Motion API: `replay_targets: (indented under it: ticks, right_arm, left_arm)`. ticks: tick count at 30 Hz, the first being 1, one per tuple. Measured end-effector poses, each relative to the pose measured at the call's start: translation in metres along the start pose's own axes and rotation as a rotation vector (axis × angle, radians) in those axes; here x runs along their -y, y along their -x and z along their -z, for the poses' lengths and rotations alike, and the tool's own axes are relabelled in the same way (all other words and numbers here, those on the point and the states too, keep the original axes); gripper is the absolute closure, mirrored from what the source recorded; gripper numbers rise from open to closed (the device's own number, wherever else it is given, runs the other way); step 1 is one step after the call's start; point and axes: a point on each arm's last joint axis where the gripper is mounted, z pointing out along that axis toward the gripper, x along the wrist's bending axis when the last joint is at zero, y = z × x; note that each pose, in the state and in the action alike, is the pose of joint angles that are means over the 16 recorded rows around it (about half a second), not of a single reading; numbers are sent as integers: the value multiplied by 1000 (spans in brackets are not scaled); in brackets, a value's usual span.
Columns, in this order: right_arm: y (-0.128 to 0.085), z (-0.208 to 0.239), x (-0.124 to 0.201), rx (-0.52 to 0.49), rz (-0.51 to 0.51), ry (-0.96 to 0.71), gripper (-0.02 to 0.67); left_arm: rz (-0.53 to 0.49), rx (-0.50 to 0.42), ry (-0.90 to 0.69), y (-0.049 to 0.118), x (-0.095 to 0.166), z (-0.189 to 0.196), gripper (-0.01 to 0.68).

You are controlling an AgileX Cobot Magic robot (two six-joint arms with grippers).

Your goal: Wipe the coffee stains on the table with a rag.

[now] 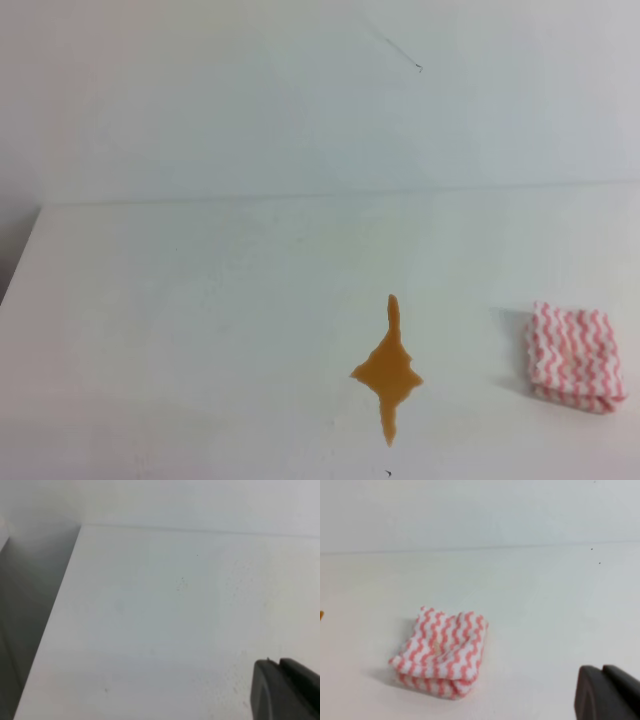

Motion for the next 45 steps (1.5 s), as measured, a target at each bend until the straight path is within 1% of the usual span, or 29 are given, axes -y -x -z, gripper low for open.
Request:
replay_targets:
  ticks: [11, 27, 32, 41, 45]
  right_arm:
    - [0, 0, -2, -1, 0, 19, 653]
    - [0, 1, -10, -4, 7, 116, 653]
    - [-1, 2, -21, -5, 40, 230, 653]
    - [-2, 14, -48, 10, 121, 554, 652]
    - [-2, 19, -56, 22, 135, 658, 652]
  left_arm:
    - [0, 0, 0, 0, 0, 0, 674]
    - [1, 0, 0, 0, -1, 0, 674]
    - [1, 0, 1, 0, -1, 0, 674]
    - [0, 0, 1, 0, -1, 0, 674]
    - [0, 0, 1, 0, -1, 0, 673]
